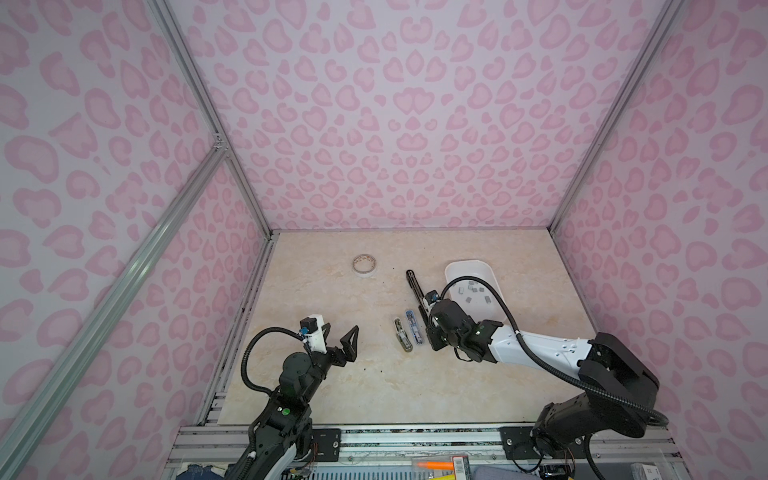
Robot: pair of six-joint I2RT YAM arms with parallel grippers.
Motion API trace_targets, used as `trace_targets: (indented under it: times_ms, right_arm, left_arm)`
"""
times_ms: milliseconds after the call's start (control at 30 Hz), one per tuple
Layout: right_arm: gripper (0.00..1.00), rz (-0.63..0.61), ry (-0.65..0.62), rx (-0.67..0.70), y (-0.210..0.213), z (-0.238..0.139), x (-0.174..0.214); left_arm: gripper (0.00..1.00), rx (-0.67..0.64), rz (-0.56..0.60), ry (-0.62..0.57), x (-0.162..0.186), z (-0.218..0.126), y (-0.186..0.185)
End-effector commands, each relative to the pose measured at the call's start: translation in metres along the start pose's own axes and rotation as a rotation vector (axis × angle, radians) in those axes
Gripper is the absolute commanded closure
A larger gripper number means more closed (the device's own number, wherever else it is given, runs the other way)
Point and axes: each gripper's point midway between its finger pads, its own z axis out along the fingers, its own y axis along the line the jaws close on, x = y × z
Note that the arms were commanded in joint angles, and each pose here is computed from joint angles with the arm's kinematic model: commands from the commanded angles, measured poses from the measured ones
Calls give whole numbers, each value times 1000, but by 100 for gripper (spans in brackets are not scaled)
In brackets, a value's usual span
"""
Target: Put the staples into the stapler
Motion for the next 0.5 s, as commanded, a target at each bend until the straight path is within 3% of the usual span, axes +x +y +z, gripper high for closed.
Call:
trace_targets:
  times_ms: [0,467]
  right_arm:
    - [94,1,9,2,-4,7,0]
    - [94,14,29,5,-10,13,3]
  left_arm:
    - [3,8,16,-44,-11,0,-3]
    - [3,2,13,-41,-11,1,-2]
